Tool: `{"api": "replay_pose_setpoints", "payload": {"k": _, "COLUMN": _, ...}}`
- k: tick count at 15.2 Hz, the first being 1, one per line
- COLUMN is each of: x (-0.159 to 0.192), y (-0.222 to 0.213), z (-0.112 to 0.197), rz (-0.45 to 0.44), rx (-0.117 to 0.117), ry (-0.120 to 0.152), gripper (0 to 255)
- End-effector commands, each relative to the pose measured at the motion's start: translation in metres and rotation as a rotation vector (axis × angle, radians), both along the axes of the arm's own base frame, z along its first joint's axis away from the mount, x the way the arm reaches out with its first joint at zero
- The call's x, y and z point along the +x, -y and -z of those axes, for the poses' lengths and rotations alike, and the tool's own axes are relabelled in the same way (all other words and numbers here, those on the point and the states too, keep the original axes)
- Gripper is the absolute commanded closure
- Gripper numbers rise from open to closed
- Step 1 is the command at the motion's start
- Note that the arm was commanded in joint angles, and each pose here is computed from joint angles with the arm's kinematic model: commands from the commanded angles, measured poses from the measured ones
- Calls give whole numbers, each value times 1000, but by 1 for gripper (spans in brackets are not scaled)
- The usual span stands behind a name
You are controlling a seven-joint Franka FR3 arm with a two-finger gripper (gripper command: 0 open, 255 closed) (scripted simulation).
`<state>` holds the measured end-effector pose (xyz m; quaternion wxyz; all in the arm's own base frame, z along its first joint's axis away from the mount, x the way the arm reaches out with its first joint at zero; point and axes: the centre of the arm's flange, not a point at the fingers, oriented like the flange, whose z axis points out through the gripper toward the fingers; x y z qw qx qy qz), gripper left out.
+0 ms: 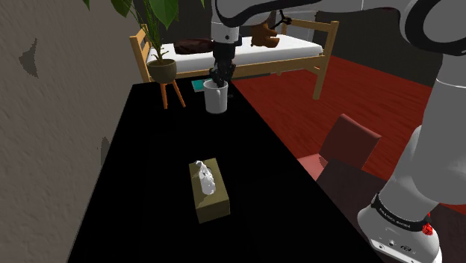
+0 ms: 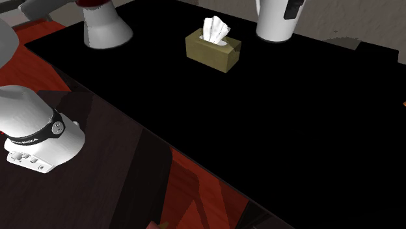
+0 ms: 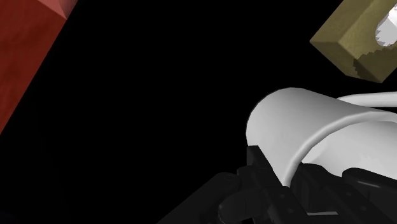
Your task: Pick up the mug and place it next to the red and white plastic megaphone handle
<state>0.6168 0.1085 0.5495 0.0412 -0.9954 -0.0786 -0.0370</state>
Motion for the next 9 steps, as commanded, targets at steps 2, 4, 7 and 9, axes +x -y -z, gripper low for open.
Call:
{"api": "replay_pose_setpoints", "payload": {"k": 2, "x": 0, "y": -1, "z": -16, "rz": 0, "rx": 0, "ry": 0, "gripper": 255}}
{"api": "replay_pose_setpoints", "payload": {"k": 4, "x": 0, "y": -1, "z": -26, "rz": 0, "rx": 0, "ry": 0, "gripper": 255}}
{"api": "replay_pose_setpoints", "payload": {"k": 7, "x": 0, "y": -1, "z": -42, "rz": 0, "rx": 0, "ry": 0, "gripper": 255}}
{"api": "replay_pose_setpoints", "payload": {"k": 9, "x": 0, "y": -1, "z": -52, "rz": 0, "rx": 0, "ry": 0, "gripper": 255}}
